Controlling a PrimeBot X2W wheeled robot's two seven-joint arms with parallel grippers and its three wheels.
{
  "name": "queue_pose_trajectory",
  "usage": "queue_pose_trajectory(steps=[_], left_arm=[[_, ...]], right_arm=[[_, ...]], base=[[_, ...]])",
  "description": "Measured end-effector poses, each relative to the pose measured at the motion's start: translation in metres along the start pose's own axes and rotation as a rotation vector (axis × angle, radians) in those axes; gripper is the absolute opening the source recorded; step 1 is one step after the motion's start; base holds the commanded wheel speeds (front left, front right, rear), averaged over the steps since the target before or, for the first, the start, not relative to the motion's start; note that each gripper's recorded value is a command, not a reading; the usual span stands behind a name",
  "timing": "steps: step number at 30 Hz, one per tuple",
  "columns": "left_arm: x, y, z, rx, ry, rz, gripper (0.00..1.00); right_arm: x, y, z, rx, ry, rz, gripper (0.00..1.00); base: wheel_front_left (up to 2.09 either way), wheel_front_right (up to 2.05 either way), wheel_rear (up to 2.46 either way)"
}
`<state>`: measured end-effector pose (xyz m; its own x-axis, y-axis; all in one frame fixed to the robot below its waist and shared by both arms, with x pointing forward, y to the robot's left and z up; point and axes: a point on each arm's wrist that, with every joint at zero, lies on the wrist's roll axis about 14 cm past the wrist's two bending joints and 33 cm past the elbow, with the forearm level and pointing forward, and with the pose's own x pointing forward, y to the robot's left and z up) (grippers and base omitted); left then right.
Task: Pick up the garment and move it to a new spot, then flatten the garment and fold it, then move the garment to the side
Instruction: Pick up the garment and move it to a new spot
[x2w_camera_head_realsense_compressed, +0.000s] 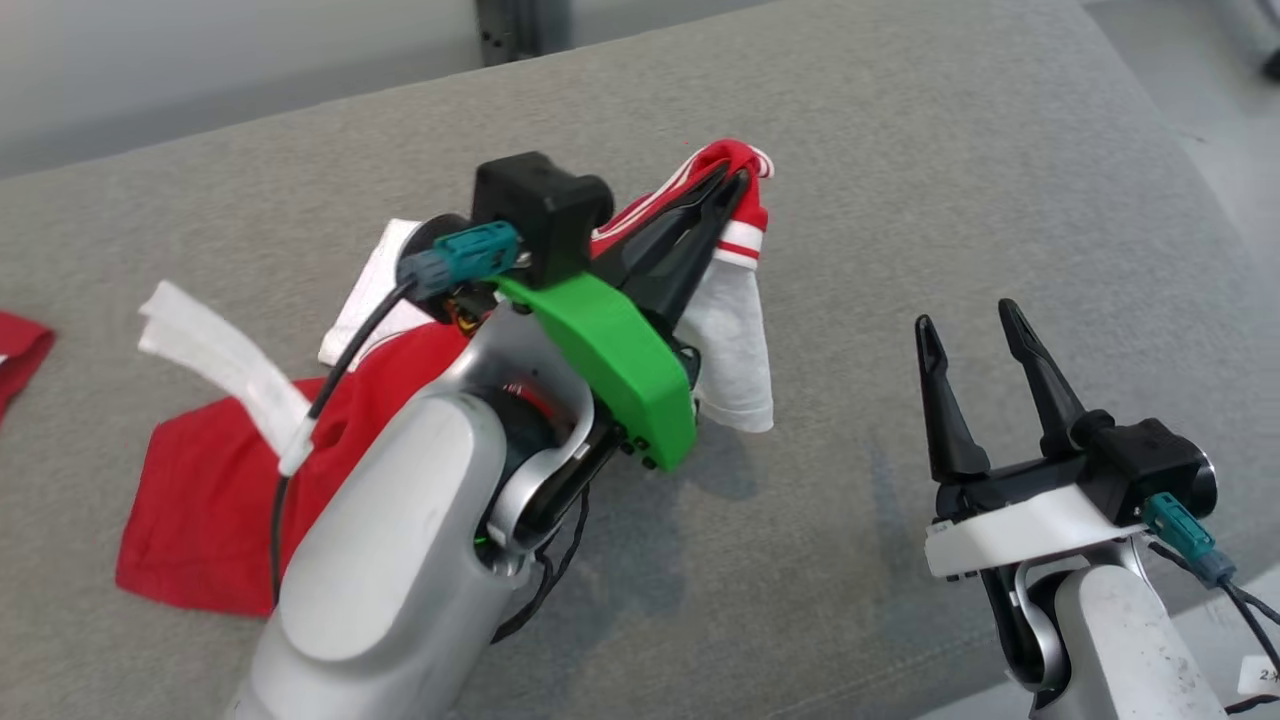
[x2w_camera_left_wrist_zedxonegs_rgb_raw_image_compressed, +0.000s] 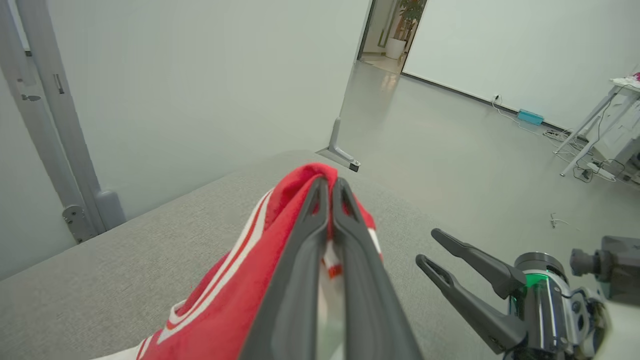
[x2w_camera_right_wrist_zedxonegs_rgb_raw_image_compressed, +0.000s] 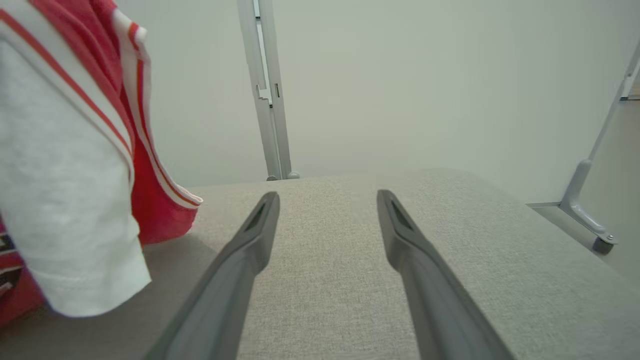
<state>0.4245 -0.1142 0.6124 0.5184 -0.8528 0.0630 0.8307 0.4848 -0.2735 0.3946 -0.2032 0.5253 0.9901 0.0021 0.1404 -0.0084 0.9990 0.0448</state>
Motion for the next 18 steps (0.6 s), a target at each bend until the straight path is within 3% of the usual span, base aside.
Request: queue_pose_trajectory(steps=[6,12,13,15,16,17,18], left_arm=[[0.044,-0.044,-0.032,-0.049,0.085,-0.176,0.0],[0.059,-0.036,-0.12,-0.115,0.292,-0.142,0.0],[0.058,-0.031,-0.136,-0.115,0.32,-0.126,0.07],[0.052,-0.019,-0.166,-0.115,0.37,-0.088,0.32],[0.049,-0.015,-0.175,-0.124,0.379,-0.073,0.49],[0.046,-0.013,-0.182,-0.127,0.387,-0.069,0.95],[0.044,-0.011,-0.185,-0.131,0.378,-0.062,1.0]], right_arm=[[-0.028,-0.042,0.001,-0.005,0.022,-0.137,1.0],[-0.052,-0.068,-0.006,-0.021,0.068,-0.233,1.0],[-0.054,-0.069,-0.008,-0.023,0.077,-0.24,1.0],[-0.056,-0.071,-0.013,-0.026,0.096,-0.245,1.0],[-0.056,-0.071,-0.015,-0.027,0.102,-0.246,1.0],[-0.055,-0.071,-0.016,-0.027,0.105,-0.246,1.0],[-0.054,-0.07,-0.018,-0.029,0.109,-0.242,1.0]], base=[[0.0,0.0,0.0],[0.0,0.0,0.0],[0.0,0.0,0.0],[0.0,0.0,0.0],[0.0,0.0,0.0],[0.0,0.0,0.0],[0.0,0.0,0.0]])
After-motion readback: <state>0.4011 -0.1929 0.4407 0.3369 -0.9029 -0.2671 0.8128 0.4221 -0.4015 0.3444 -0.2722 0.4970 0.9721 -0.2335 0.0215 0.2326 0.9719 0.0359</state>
